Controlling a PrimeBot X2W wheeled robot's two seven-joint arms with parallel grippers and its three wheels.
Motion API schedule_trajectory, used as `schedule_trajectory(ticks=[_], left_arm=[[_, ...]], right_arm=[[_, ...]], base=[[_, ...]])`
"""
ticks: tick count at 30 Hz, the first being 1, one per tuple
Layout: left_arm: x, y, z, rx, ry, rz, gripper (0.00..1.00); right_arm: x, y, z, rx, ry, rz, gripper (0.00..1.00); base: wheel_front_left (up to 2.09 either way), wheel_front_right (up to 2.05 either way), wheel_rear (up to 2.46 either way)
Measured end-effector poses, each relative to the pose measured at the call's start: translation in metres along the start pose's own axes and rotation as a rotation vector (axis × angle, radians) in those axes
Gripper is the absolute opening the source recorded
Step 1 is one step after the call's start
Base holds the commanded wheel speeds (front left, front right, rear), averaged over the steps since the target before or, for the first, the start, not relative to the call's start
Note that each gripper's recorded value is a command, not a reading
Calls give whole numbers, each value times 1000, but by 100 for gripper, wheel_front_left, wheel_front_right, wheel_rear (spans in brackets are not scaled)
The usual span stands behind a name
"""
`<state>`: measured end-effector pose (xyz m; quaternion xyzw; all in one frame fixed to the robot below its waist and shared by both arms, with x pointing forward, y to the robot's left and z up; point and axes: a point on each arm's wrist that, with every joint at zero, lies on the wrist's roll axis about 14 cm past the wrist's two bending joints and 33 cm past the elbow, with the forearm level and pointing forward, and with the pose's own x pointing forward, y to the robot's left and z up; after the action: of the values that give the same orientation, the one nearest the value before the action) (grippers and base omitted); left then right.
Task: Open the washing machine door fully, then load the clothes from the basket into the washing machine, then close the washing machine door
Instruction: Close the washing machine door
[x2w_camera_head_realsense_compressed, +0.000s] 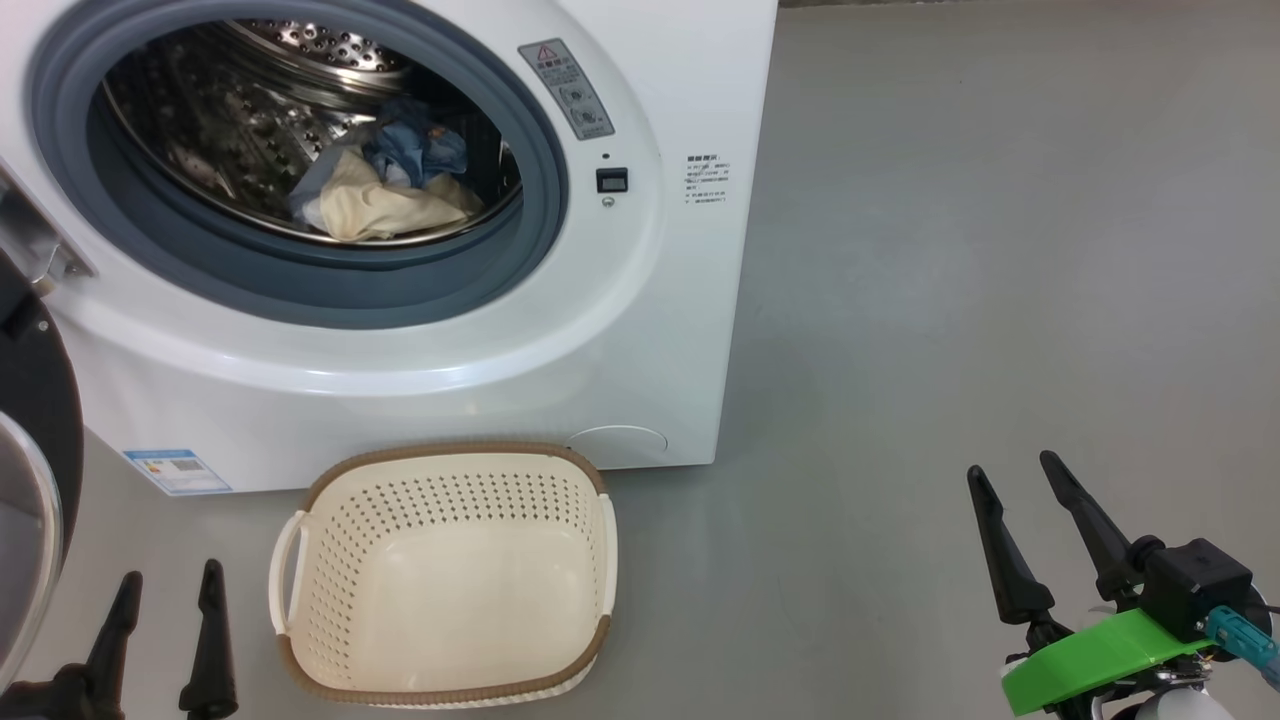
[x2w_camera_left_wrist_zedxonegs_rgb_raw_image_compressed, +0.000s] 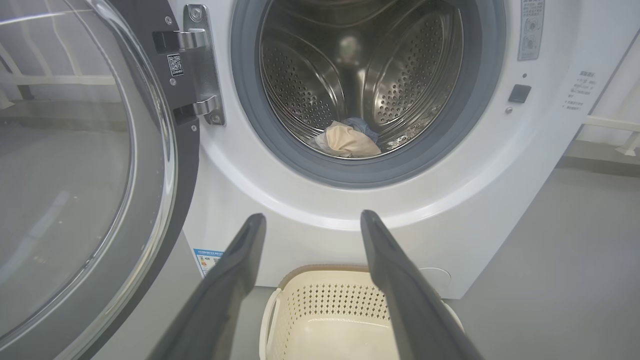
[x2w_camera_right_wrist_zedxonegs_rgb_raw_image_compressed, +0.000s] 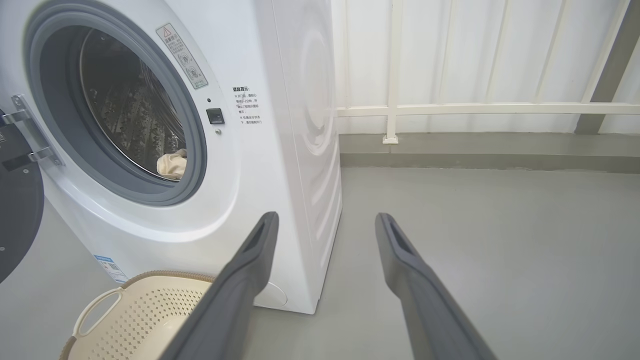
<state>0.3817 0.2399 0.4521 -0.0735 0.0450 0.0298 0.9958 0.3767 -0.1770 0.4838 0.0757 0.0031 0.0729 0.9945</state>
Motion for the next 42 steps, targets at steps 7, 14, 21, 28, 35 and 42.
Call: schedule_trajectory(ticks=[7, 14, 21, 28, 35, 42], left_arm=[[1, 0, 1, 0, -4, -2, 100], [1, 0, 1, 10, -3, -3, 100], [2, -1, 4, 10, -12, -6, 100], [-3, 0, 1, 11, -5, -3, 100], [-10, 9, 3, 7, -11, 26, 100], [-27, 31, 7, -18, -29, 110, 100]], right_arm=[[0, 0, 0, 0, -1, -1, 100], [1, -1, -1, 1, 4, -2, 100], [2, -1, -2, 1, 5, -2, 100], [3, 0, -2, 2, 5, 2, 100], [9, 11, -4, 1, 9, 39, 100], [20, 37, -9, -5, 26, 131, 100]], base=[[-52, 52, 0], [-102, 102, 0], [-68, 68, 0], [-3, 3, 0], [0, 0, 0], [0, 0, 0]])
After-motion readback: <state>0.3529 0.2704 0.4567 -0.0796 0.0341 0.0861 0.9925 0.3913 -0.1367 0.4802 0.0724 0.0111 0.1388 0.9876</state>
